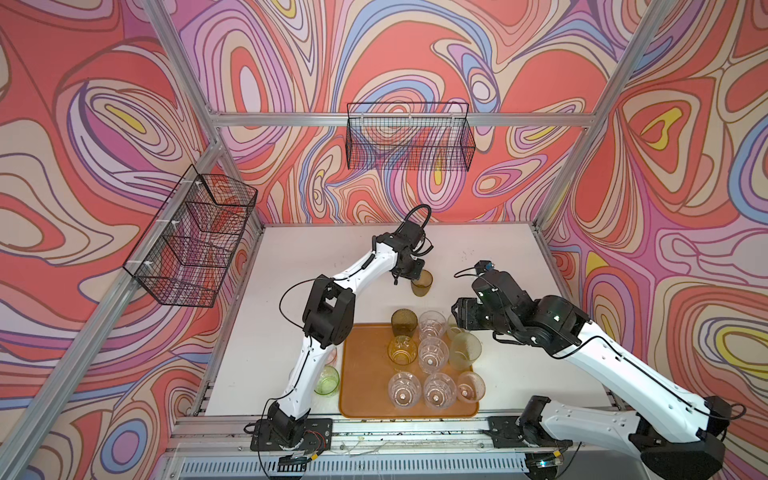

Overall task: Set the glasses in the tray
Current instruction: 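Lower the left gripper onto the olive glass rim and close it, then lift the olive glass with the left gripper and carry it toward the tray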

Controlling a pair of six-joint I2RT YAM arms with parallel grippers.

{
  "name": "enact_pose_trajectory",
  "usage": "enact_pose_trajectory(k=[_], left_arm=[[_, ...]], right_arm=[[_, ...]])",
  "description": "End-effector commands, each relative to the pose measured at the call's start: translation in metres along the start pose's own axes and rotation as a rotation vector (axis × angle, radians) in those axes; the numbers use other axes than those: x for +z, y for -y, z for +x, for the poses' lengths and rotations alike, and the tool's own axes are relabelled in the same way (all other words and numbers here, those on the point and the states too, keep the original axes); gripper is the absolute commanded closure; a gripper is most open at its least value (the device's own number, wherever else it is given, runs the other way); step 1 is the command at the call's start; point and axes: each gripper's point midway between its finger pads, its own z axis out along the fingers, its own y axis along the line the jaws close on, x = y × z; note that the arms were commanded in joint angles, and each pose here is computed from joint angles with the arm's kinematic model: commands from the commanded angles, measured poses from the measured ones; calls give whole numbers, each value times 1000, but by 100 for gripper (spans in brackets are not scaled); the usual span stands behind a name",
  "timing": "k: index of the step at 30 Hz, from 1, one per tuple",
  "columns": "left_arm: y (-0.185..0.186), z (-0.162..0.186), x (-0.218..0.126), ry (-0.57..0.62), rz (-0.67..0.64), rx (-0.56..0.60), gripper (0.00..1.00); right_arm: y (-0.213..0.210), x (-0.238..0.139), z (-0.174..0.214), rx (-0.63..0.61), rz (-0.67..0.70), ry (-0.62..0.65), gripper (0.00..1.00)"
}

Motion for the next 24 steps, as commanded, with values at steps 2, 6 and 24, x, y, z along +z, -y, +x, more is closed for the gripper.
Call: enact_pose_trajectory(k=[2, 6, 24], left_arm=[[-8, -1, 7, -6, -19, -9, 84], [-9, -1, 6, -4, -27, -7, 88], [-15, -2, -52, 10, -87, -41, 100]], right_arm=[[2, -2, 1, 11, -4, 6, 33], [1, -1, 1, 10, -7, 4, 33], [1, -3, -4, -24, -10, 25, 33]])
